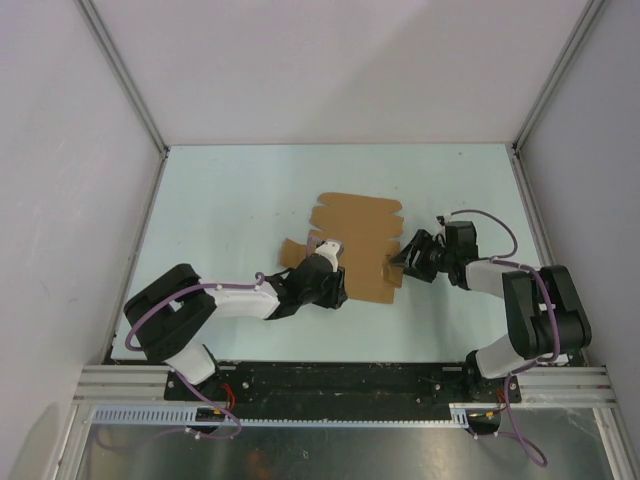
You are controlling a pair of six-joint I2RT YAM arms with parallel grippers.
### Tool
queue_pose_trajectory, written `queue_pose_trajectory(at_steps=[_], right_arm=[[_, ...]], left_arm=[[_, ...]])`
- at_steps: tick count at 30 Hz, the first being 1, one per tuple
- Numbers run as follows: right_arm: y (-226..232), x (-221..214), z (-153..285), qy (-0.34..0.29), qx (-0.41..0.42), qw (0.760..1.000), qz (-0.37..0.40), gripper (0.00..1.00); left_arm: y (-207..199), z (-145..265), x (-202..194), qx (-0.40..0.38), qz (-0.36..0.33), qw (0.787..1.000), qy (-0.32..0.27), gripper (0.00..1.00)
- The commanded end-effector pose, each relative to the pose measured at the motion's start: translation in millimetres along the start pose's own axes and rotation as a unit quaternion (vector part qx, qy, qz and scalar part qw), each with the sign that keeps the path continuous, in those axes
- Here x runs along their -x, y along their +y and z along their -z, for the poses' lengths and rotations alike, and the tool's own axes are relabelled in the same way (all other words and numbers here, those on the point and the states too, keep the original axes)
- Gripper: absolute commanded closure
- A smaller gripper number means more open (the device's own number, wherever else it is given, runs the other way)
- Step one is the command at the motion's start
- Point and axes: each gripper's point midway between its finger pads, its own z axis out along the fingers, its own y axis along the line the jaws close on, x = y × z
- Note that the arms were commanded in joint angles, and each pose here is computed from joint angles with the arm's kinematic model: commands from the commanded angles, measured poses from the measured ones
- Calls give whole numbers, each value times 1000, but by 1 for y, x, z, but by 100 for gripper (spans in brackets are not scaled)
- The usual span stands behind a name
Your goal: Fold the paper box
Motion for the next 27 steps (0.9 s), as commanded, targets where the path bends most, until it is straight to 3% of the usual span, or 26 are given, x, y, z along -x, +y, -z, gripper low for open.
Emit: queue_pose_trajectory(at_steps=[1, 6, 27], right_arm=[[-14, -20, -7, 29, 12, 999, -24, 36], [-8, -27, -9, 42, 51, 997, -43, 36], [49, -3, 33, -15, 130, 991, 12, 31]], left_arm=[[0, -1, -14, -4, 5, 1000, 19, 56], [0, -1, -15, -5, 5, 1000, 21, 56], [-3, -7, -18, -9, 2, 999, 32, 58]])
